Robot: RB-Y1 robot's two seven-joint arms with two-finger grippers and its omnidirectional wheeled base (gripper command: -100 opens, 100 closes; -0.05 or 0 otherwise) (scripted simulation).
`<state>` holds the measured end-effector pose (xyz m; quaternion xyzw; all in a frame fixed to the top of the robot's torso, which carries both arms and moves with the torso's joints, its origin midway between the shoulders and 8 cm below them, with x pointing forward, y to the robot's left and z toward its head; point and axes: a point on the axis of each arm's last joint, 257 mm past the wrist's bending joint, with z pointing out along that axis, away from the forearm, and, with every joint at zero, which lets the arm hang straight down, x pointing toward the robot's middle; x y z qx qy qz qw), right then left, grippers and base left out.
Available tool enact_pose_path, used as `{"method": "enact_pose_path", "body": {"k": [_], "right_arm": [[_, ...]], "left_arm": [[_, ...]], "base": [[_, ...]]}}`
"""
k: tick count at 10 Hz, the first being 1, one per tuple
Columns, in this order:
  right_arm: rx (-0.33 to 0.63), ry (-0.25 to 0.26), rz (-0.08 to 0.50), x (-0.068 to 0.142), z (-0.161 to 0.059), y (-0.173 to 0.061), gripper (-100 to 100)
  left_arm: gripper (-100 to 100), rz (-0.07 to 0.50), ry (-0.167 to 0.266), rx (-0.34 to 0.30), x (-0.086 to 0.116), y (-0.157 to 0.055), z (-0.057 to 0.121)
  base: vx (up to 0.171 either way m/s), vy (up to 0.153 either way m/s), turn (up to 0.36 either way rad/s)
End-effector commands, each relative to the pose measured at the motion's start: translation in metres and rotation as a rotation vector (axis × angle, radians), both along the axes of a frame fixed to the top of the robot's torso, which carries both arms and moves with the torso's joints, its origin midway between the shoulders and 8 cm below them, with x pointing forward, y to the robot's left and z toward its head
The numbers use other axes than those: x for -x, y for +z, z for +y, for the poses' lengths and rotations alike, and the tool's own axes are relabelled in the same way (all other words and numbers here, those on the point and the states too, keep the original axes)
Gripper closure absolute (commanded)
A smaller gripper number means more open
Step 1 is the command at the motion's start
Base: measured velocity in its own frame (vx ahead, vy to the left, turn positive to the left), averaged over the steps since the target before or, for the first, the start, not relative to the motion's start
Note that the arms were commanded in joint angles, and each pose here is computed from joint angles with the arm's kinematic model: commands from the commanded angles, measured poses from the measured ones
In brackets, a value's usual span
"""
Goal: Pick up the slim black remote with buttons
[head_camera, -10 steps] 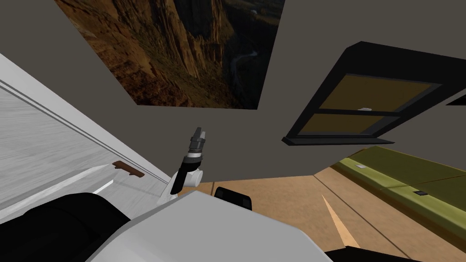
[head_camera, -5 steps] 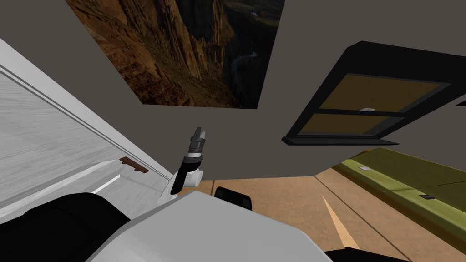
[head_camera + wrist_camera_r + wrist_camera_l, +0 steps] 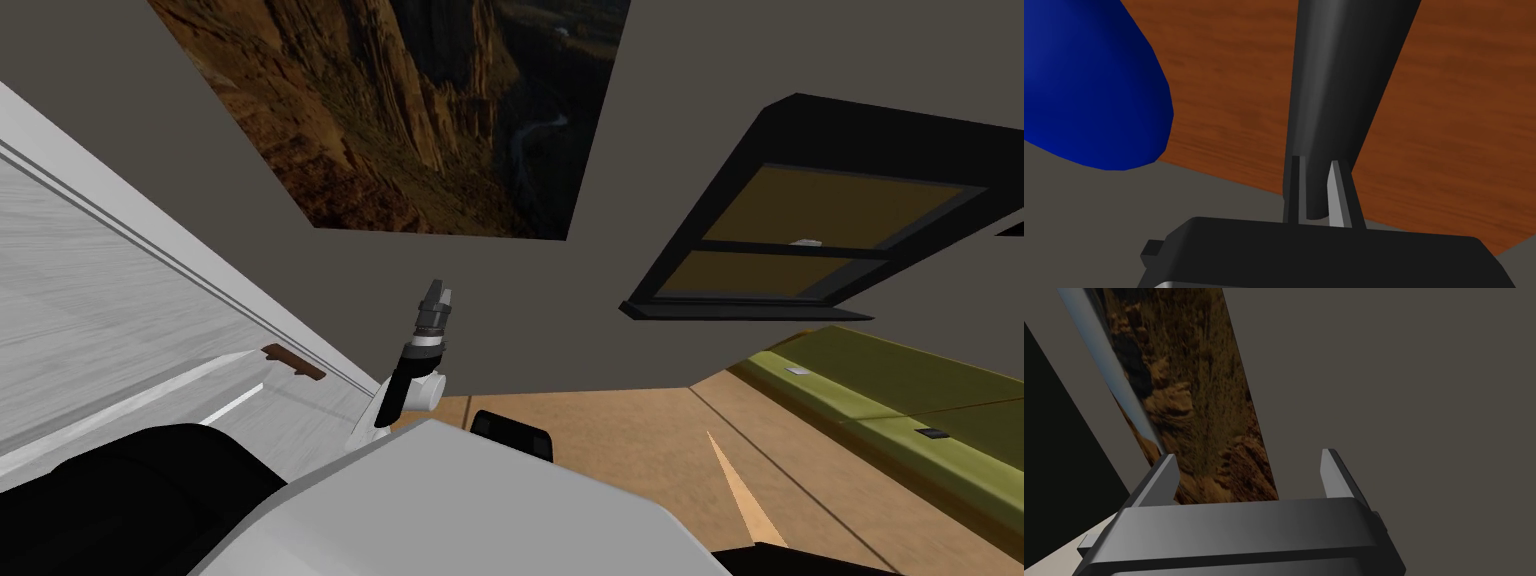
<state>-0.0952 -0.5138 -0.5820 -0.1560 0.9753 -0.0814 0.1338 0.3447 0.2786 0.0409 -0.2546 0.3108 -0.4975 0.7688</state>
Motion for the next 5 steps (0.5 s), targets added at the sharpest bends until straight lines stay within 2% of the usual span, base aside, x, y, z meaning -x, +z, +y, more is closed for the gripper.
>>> {"method": "enact_pose_path", "body": {"k": [1,2,4,5], "right_arm": [[0.000,0.000,0.000,0.000,0.000,0.000,0],[0.004,0.007,0.006,0.010,-0.008,0.010,100],[0.004,0.009,0.006,0.010,-0.009,0.011,100],[0.004,0.009,0.007,0.011,-0.009,0.011,0]], "left_arm": [[0,0.000,0.000,0.000,0.000,0.000,0.000],[0,0.000,0.000,0.000,0.000,0.000,0.000],[0,0.000,0.000,0.000,0.000,0.000,0.000],[0,0.000,0.000,0.000,0.000,0.000,0.000]], "base": [[0.000,0.000,0.000],[0.043,0.030,-0.066],[0.036,0.027,-0.056],[0.000,0.000,0.000]]}}
